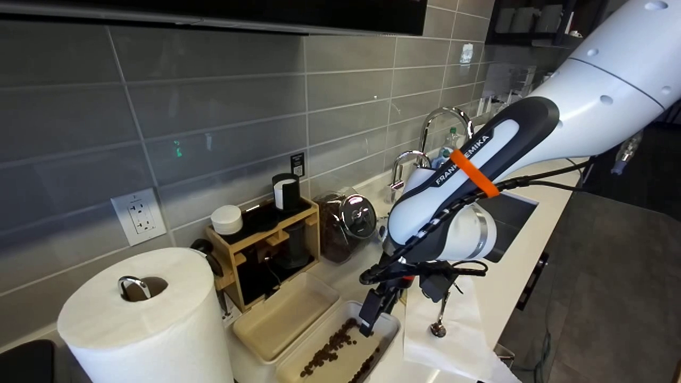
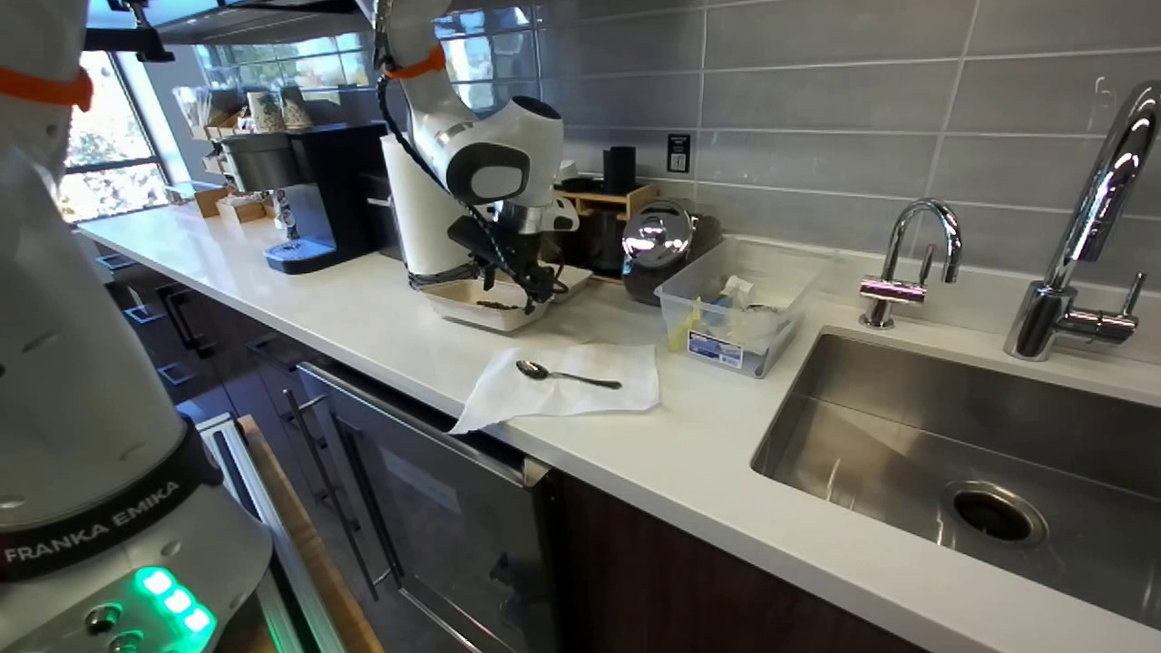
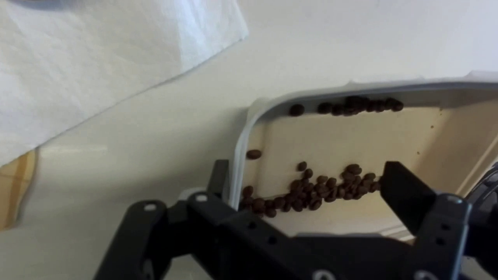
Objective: Bring the foam pack closer to the paper towel roll
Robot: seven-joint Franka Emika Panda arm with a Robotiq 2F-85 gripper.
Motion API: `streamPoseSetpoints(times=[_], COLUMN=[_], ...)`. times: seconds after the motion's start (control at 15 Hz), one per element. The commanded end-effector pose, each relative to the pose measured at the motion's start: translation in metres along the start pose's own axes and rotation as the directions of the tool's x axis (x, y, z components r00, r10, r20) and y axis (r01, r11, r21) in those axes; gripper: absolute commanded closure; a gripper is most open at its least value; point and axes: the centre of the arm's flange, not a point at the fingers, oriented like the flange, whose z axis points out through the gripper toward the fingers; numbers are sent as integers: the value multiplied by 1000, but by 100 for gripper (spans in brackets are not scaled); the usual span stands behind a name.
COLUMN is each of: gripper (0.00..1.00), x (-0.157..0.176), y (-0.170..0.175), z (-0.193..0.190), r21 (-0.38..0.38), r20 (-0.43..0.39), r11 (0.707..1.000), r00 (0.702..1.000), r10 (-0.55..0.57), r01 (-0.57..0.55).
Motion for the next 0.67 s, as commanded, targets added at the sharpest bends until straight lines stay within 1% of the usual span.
streamPoseSetpoints(times=[0.0, 0.2, 0.33, 0.47, 0.6], gripper=[0, 0, 0, 0, 0], x=[-2, -4, -7, -8, -7], y=[-11, -15, -16, -14, -6], z=[1, 1, 3, 3, -8], r21=[34, 49, 66, 48, 14], r20=[31, 53, 87, 93, 59], r11=[999, 999, 998, 999, 1000], r00=[999, 999, 996, 996, 998], r10=[-9, -11, -6, -1, 17], r01=[8, 8, 0, -4, -18])
